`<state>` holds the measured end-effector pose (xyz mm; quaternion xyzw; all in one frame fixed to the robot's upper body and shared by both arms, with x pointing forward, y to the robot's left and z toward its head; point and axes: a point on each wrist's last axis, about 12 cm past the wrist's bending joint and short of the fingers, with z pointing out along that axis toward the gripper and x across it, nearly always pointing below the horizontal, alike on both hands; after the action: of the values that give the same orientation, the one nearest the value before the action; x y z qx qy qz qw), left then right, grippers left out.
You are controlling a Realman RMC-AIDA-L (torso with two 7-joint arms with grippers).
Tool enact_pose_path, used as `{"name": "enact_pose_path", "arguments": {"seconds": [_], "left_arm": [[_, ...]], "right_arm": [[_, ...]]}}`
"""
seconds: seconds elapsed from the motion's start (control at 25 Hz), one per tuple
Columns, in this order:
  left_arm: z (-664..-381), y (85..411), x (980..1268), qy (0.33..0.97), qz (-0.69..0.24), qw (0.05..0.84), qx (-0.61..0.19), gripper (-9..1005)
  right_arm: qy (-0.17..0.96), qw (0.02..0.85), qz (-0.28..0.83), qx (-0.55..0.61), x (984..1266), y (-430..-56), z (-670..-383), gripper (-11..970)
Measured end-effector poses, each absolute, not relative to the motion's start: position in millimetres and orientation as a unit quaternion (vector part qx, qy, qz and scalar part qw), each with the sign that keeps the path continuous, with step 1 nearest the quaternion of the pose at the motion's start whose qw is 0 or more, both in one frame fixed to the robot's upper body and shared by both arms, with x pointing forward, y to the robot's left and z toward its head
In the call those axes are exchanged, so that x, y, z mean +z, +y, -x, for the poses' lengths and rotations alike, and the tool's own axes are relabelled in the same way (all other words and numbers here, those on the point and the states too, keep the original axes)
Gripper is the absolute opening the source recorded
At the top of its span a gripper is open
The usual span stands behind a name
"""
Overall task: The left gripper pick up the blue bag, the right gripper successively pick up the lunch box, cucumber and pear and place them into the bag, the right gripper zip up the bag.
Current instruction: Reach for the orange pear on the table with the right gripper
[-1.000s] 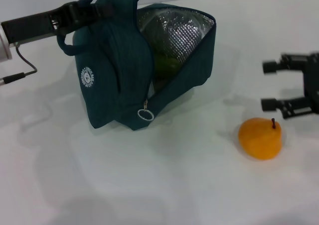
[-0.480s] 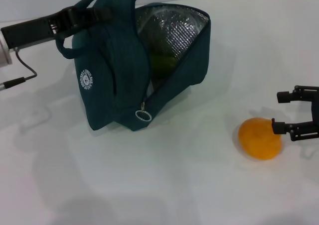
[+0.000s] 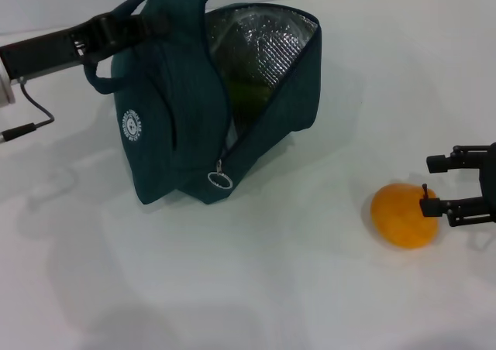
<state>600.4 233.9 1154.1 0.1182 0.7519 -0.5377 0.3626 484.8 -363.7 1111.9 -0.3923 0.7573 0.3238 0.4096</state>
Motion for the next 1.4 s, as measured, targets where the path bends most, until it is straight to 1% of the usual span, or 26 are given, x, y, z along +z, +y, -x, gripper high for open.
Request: {"name": "enact_pose_path", "arguments": {"seconds": [0.4,0.64,1.04,1.4], "left_arm": [[-600,235,1154,0.751,-0.117,0.365,-0.538,69],[-600,235,1154,0.751,-0.116,0.365,-0.538,69],[-599,235,1154,0.75,-0.117,0.365,-0.538,69],[-599,235,1153,0.75,-0.117,0.365,-0.539,69]], "right_arm": [[0.757,0.409,0.392,0.326,1113,-362,-487,725],[0.757,0.409,0.388,0.331,1112,-359,-490,512],[0.754,0.4,0.39,0.346,1109,-351,-496,467],[0.76,0.383,0.392,0.35,1107,-351,-493,418]]}}
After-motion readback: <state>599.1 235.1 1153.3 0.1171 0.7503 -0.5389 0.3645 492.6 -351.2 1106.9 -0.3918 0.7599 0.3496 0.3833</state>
